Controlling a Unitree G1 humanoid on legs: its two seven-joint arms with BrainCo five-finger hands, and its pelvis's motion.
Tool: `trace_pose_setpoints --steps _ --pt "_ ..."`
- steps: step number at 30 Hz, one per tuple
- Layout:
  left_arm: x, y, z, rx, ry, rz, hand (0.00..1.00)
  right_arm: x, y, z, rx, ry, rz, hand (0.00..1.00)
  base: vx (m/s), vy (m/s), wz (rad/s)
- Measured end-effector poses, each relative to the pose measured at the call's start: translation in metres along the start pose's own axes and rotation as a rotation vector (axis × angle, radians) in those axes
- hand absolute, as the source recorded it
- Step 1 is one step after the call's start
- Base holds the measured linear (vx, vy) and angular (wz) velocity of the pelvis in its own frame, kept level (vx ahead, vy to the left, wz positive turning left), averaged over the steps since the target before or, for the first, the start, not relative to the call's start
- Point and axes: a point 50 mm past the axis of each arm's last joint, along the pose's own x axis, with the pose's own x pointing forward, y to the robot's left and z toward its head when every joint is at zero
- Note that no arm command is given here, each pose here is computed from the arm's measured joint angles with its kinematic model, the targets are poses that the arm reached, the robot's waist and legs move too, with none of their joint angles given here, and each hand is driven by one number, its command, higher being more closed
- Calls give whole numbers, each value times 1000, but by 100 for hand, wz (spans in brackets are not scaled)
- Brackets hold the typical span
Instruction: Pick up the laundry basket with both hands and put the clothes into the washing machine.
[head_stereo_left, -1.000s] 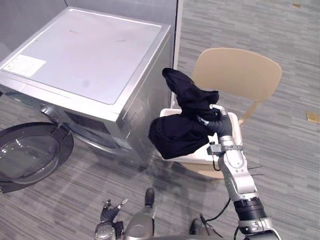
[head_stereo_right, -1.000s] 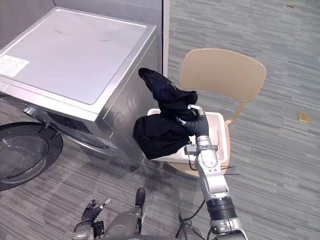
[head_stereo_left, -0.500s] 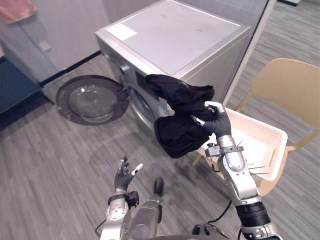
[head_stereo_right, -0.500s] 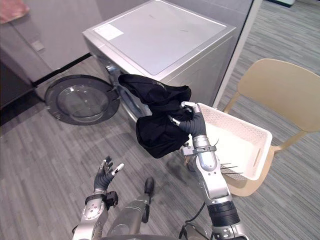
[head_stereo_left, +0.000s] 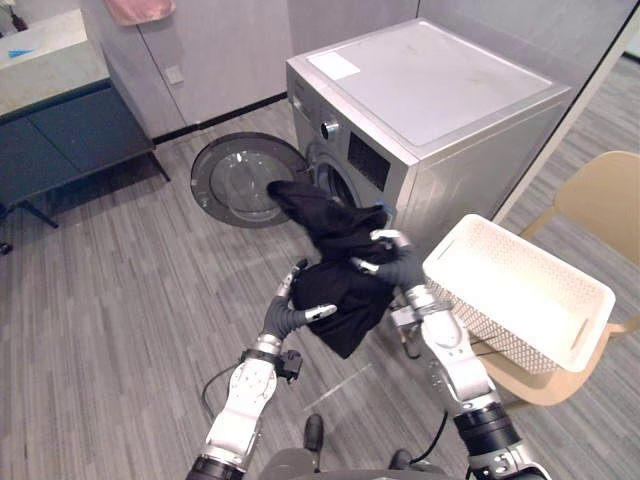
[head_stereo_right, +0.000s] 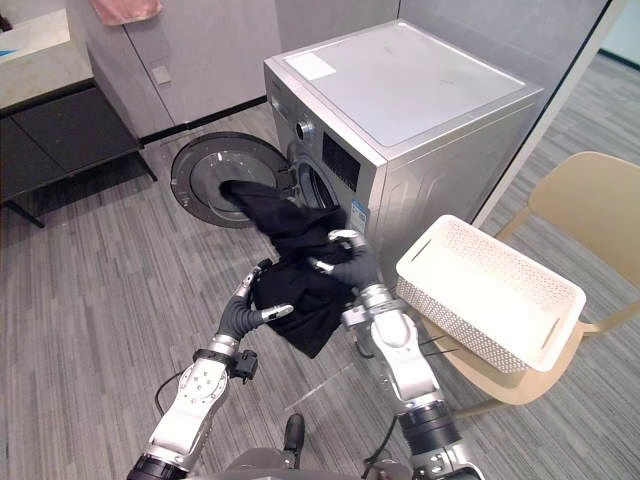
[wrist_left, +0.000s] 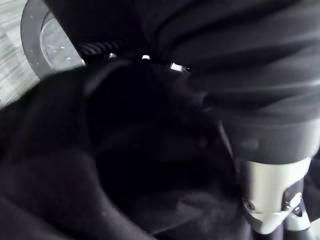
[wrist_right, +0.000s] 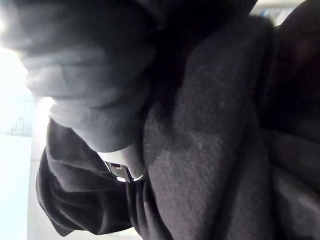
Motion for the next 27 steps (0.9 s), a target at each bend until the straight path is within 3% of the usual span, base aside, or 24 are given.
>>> trace_pose_setpoints --steps 4,5,10,11,18,23,27 --pt "1 -1 -2 42 5 5 0 2 18 -8 75 33 77 100 -68 18 6" --pt "1 -1 -3 45 10 7 100 2 20 -11 85 44 81 100 0 0 0" --pt "4 -5 -4 49 18 25 100 -4 29 -29 183 125 108 100 -3 -55 -1" --pt "4 -5 -5 49 18 39 100 -7 29 -33 216 143 107 0 17 -63 -1" --pt "3 1 -14 53 62 80 100 -18 29 -44 251 187 95 0 33 -64 -1" --pt "2 21 -17 20 84 190 100 -25 27 -49 249 210 88 0 27 -55 3" --pt "-8 30 -26 -18 130 259 100 -25 11 -44 143 184 28 0 9 -17 2"
